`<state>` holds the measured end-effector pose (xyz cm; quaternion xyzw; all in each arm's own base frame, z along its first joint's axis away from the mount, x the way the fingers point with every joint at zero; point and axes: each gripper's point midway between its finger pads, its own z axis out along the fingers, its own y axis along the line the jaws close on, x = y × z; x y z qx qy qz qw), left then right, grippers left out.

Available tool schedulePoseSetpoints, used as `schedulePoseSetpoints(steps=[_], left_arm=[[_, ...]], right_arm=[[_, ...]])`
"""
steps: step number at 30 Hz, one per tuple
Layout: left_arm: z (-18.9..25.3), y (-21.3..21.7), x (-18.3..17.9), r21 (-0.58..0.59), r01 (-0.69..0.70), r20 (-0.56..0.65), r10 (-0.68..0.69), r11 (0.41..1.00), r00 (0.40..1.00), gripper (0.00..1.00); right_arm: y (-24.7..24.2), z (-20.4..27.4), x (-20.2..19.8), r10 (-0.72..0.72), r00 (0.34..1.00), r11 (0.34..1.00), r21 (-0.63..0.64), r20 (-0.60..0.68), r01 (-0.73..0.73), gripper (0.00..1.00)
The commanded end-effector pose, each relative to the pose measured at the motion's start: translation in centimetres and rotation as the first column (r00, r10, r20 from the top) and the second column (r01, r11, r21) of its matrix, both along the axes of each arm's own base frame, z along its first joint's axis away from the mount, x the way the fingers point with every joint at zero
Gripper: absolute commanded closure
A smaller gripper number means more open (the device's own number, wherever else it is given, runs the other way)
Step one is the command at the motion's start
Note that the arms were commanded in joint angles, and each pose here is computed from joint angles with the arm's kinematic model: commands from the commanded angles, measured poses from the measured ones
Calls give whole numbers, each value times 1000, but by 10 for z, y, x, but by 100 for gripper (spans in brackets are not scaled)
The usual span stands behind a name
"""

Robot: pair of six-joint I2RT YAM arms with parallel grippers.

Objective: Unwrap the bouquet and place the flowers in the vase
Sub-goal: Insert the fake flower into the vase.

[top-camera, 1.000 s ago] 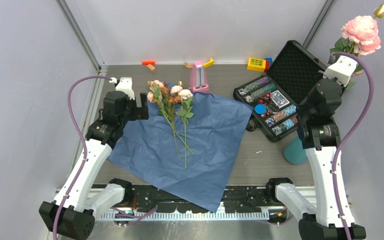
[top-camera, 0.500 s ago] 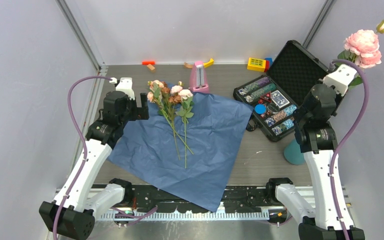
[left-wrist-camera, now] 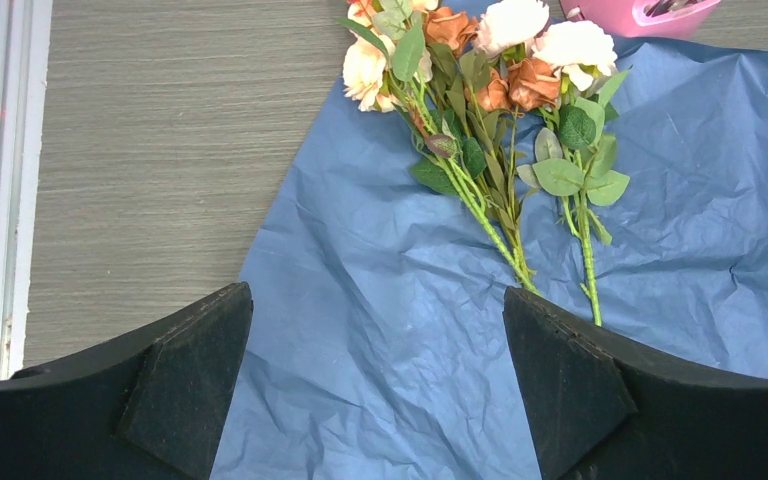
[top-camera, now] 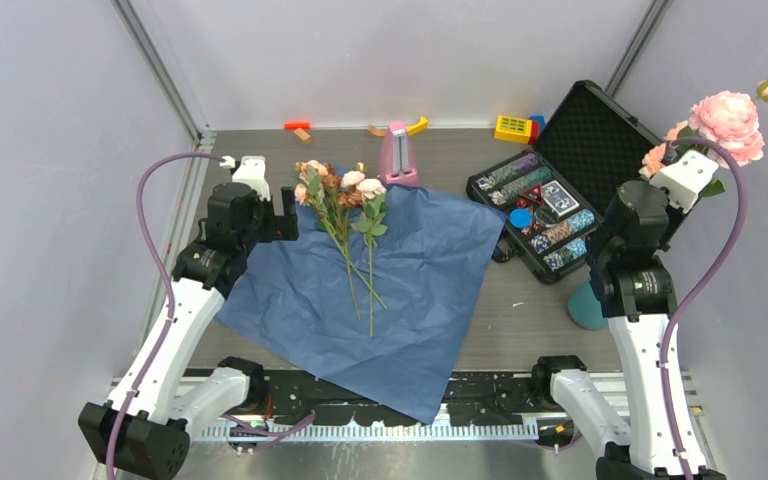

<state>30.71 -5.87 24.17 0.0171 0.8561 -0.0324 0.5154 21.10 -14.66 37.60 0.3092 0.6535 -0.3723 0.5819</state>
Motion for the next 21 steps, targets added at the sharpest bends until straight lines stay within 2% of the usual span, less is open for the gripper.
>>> schedulePoseSetpoints(steps=[1, 9, 15, 21], left_arm=[[15, -2, 3, -17, 11, 61, -10, 1000, 998, 0], [14, -2, 3, -16, 11, 59, -10, 1000, 998, 0], [14, -3, 3, -17, 13, 59, -12, 1000, 998, 0], [13, -3, 3, -17, 13, 58, -12, 1000, 998, 0]], right_arm=[[1, 0, -2, -5, 999, 999, 33, 53, 3, 71], [4, -5, -4, 16, 998, 998, 59, 68, -20, 55], [10, -11, -11, 71, 995, 994, 81, 75, -77, 39], [24, -15, -18, 168, 984, 976, 133, 50, -174, 31]])
